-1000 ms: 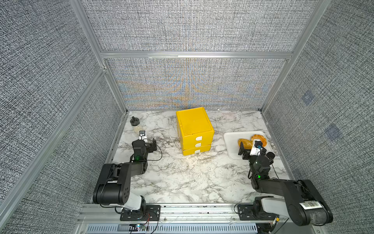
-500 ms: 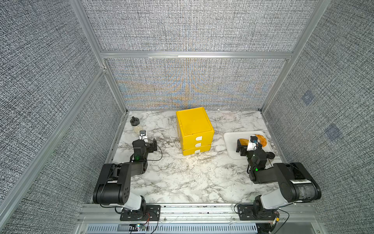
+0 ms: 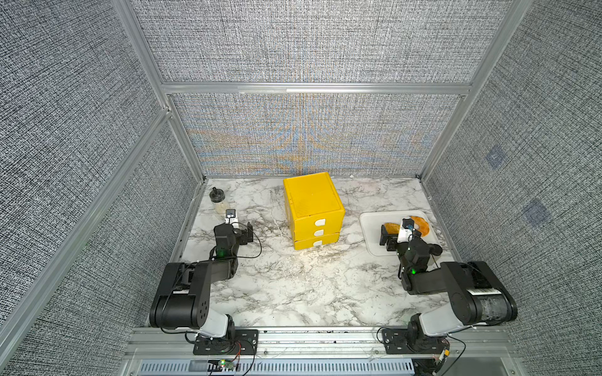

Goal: Place the cookies into the drawer by color
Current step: Reset both arms

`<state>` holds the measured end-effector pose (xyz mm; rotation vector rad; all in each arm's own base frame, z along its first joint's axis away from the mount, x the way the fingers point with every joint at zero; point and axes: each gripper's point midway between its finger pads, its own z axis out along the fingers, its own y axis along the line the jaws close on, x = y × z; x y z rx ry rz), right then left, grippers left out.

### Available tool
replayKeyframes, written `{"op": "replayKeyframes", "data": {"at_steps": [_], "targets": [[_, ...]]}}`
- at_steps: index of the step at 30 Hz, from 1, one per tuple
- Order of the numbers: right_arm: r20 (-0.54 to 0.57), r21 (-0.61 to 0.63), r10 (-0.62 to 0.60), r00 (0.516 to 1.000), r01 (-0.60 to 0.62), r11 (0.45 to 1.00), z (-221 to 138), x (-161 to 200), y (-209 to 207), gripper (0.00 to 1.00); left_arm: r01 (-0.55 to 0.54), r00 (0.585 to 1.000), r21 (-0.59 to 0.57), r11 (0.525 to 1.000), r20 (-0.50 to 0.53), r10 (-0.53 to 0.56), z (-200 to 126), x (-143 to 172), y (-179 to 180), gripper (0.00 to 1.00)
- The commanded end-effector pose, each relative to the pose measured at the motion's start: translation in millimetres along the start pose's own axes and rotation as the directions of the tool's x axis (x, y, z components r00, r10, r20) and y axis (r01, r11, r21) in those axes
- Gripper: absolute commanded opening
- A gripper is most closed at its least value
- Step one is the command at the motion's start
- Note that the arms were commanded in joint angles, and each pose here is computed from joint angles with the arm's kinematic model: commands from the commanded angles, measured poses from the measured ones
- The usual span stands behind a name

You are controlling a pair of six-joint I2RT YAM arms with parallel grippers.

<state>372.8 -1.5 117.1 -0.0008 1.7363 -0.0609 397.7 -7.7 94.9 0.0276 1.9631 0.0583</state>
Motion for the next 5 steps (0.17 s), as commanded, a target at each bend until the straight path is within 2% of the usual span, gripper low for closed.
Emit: {"op": "replayKeyframes", "data": {"at_steps": [1,5], "targets": [[0.022,-0.007,0.005,1.000,-0.004,1.000,1.2,-6.7,1.4,0.99,-0.004,1.000,0.007,1.000,-0.004,0.004,1.2,0.8,-1.5,0.99],[0.020,-0.008,0.005,1.000,-0.004,1.000,1.0,-6.2,1.7,0.99,-0.004,1.000,0.006,1.000,-0.003,0.004,0.6,-0.3,-1.4,0.99]]}}
